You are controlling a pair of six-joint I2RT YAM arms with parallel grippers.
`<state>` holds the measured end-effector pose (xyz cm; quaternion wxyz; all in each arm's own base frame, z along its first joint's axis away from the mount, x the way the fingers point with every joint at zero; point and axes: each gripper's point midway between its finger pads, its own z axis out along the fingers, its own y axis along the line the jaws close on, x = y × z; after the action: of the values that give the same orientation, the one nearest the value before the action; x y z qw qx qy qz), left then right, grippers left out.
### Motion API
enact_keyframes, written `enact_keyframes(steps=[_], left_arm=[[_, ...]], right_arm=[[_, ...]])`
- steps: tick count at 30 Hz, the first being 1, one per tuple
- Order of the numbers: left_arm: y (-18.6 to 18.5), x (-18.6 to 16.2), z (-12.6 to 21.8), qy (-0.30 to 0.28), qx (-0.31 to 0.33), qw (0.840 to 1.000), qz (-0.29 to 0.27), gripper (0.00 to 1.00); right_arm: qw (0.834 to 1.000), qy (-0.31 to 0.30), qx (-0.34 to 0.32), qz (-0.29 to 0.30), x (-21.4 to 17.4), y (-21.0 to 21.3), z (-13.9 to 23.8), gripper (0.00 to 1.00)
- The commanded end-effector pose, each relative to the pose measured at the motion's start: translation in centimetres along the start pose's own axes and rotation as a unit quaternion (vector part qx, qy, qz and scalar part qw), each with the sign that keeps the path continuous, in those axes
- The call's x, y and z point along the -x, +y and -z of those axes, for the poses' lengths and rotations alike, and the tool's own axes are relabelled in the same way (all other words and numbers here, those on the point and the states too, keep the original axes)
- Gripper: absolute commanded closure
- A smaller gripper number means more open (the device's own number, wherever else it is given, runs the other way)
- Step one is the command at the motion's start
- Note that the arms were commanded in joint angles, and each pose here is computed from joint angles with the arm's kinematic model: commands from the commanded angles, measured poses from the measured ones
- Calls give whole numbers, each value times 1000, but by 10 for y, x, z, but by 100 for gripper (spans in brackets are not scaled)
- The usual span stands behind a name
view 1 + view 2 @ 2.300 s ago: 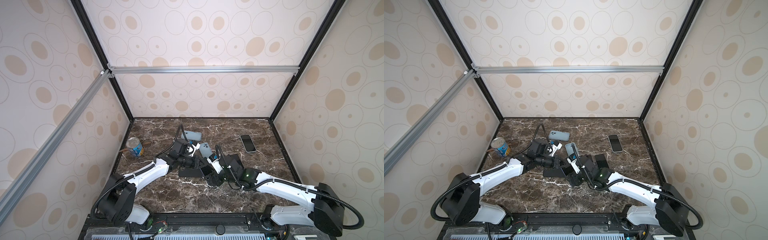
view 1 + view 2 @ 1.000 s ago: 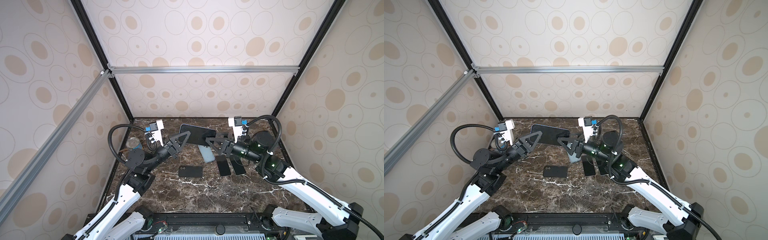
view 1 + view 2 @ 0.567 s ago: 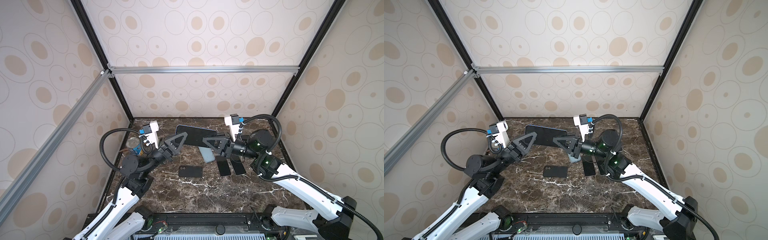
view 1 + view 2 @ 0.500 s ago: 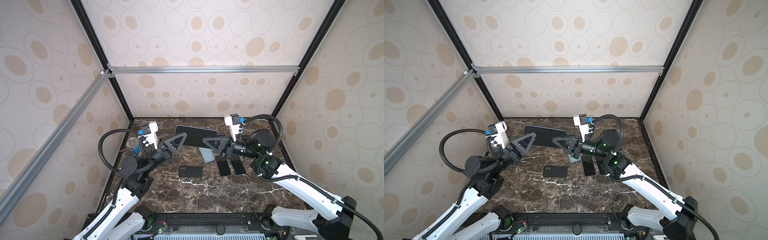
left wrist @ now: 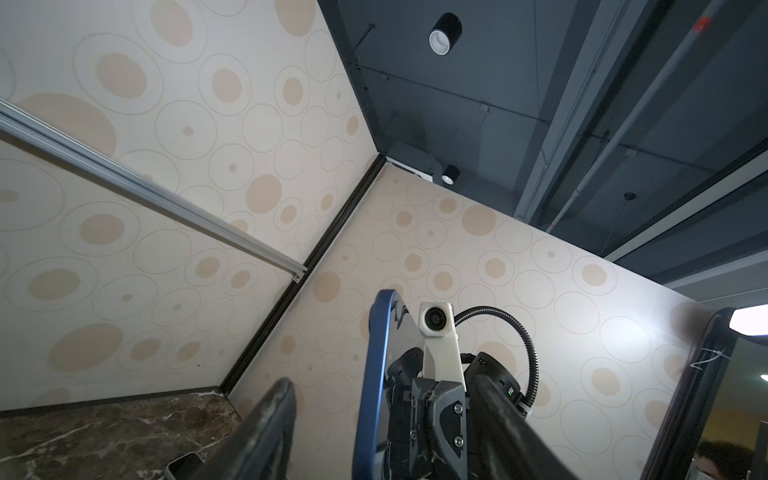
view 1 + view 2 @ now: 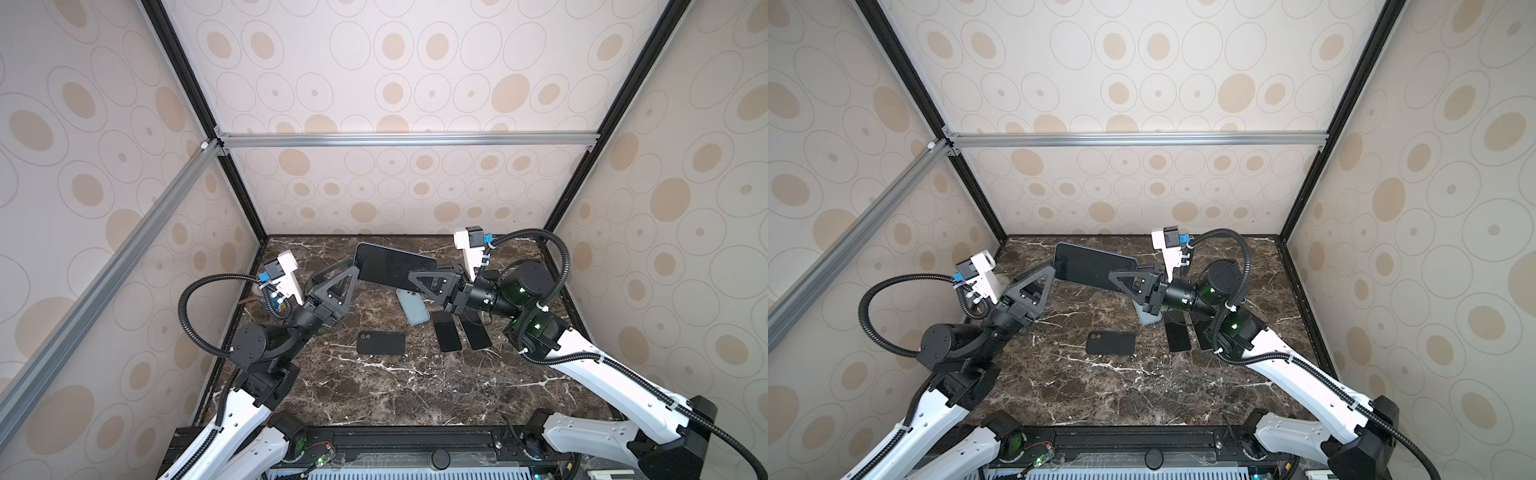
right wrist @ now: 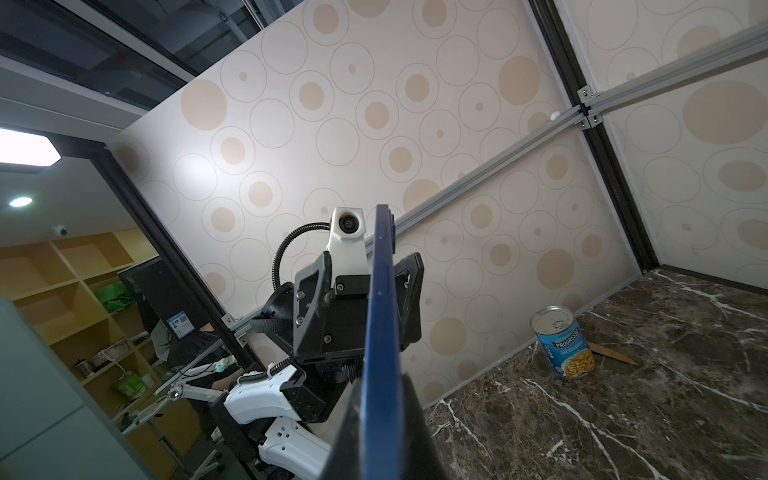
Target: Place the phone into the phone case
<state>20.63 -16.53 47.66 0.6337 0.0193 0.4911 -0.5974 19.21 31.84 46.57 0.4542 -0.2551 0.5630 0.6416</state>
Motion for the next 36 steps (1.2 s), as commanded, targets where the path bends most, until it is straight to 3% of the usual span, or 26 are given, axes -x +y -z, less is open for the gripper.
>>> enact_keyframes(steps=[1,6,10,15,24,29,36], left_arm=[[22,13,9,-28,79,996,-39,28],[56,6,17,13,182,978,-103,28],[75,-14,17,78,219,964,-130,29],[98,-38,16,159,258,941,-154,29],[130,-70,20,260,305,901,-164,30],[153,-94,30,319,336,873,-150,31],[173,-116,39,365,351,852,-134,31]], right_arm=[[999,-33,-20,28,19,8,10,100],[989,-4,-145,17,9,-31,22,100],[964,37,-262,3,-6,-70,39,100],[930,105,-352,-28,-29,-103,49,100],[899,197,-378,-104,-73,-133,35,100],[879,225,-395,-143,-94,-148,32,100],[864,248,-396,-185,-114,-160,25,100]])
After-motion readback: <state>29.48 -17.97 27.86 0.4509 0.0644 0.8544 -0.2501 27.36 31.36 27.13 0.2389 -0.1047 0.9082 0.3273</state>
